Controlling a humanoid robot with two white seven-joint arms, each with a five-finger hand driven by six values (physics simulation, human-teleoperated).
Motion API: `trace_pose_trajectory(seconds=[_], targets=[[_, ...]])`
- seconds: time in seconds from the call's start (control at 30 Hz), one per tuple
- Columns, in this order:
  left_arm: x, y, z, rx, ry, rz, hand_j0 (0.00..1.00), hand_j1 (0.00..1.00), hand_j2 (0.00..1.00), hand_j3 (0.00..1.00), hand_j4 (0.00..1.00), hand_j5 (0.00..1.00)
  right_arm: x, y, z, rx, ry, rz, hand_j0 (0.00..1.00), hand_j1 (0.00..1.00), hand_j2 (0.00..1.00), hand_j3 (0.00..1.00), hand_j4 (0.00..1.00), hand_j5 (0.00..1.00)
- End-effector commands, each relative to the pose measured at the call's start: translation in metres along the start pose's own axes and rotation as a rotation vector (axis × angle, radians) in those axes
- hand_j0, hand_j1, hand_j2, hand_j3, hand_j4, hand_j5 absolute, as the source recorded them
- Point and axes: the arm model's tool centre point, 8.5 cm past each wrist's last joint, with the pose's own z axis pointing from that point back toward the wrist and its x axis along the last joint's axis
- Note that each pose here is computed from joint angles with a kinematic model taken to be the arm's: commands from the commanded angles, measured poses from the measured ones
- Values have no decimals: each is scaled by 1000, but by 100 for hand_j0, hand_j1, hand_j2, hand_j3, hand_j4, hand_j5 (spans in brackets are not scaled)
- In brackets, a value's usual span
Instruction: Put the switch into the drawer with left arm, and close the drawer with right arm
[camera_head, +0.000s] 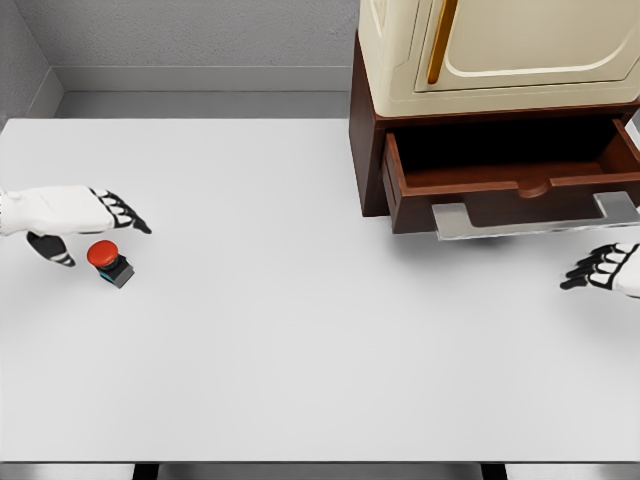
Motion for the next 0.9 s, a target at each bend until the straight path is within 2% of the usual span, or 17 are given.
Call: trace_pose_trajectory(seconds=[0.0,0.1,0.2,0.37,0.5,0.67,0.7,0.8,0.87], targets=[[8,0,-4,-4,-23,-7,88,88,88,88,88,88,-11,5,5,6,32,-30,100,100,100,100,100,100],[9,-5,-6,-19,-28,-6,86,86,86,86,86,86,-26,16,11,22,73,-69,100,100,100,100,100,100],[10,-7,-7,-26,-31,-6,86,86,86,86,86,86,-27,25,11,40,75,-89,100,100,100,100,100,100],[8,-10,-6,-33,-23,-1,83,83,83,83,83,83,-32,30,13,44,88,-108,100,100,100,100,100,100],[7,-10,-6,-34,-22,-1,80,80,80,80,80,80,-55,42,29,43,165,-170,100,100,100,100,100,100],[9,-11,-7,-35,-26,-2,79,79,79,79,79,79,-93,82,62,60,306,-327,100,100,100,100,100,100],[9,-11,-7,-35,-27,0,74,74,74,74,74,74,-98,89,67,67,326,-347,100,100,100,100,100,100],[9,-12,-7,-37,-27,-1,70,70,70,70,70,70,-114,119,90,87,412,-449,100,100,100,100,100,100],[9,-12,-7,-36,-28,0,66,66,66,66,66,66,-117,125,95,91,429,-466,100,100,100,100,100,100]])
